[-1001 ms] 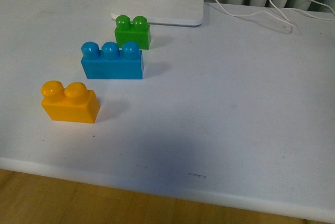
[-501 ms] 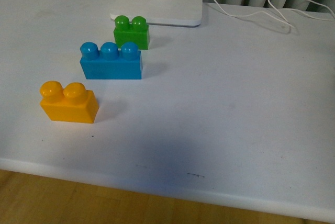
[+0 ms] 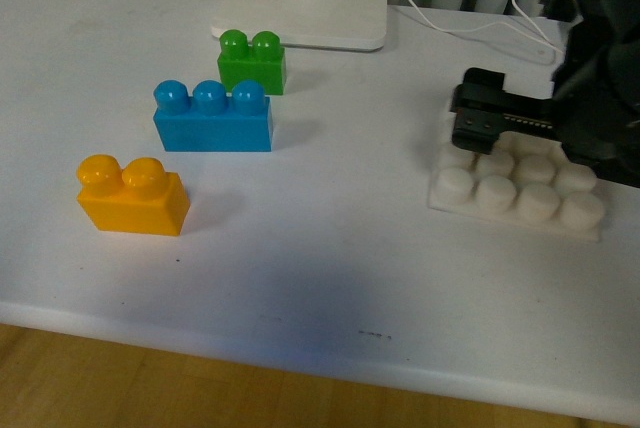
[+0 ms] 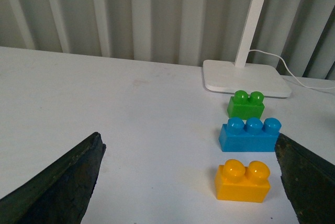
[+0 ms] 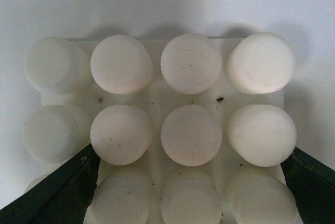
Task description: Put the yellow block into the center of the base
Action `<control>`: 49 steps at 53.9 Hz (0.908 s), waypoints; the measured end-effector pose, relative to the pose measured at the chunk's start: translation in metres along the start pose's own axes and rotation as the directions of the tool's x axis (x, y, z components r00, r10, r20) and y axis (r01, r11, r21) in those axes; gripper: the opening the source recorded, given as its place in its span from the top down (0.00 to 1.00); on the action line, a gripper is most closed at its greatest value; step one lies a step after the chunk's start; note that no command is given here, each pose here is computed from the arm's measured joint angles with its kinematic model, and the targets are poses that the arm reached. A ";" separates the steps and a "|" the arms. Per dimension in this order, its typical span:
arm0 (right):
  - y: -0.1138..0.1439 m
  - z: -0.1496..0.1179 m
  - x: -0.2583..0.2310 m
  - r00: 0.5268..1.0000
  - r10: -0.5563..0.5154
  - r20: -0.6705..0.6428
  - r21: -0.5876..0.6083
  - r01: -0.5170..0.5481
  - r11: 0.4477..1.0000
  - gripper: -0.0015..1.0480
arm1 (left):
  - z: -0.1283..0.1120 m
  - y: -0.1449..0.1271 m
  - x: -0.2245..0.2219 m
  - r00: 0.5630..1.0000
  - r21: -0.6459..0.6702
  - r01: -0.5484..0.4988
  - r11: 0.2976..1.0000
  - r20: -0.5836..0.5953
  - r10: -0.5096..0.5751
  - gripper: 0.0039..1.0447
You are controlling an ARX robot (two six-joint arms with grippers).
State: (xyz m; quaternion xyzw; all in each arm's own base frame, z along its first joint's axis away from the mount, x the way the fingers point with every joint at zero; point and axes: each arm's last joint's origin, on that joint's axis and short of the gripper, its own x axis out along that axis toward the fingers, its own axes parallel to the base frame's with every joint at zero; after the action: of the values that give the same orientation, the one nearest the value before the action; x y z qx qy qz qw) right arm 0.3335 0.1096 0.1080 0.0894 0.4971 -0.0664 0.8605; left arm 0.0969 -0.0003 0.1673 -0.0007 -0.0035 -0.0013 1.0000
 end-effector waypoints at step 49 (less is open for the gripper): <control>0.038 0.002 -0.014 0.998 0.055 0.024 -0.040 -0.054 0.998 0.08 | 0.000 0.000 0.000 1.000 0.000 0.000 1.000 0.000 0.000 0.06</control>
State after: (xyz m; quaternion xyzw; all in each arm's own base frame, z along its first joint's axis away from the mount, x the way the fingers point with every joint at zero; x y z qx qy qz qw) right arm 0.3364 0.1469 0.1246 0.0851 0.4849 -0.0344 0.8697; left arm 0.0969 -0.0003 0.1673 -0.0007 -0.0035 -0.0013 1.0000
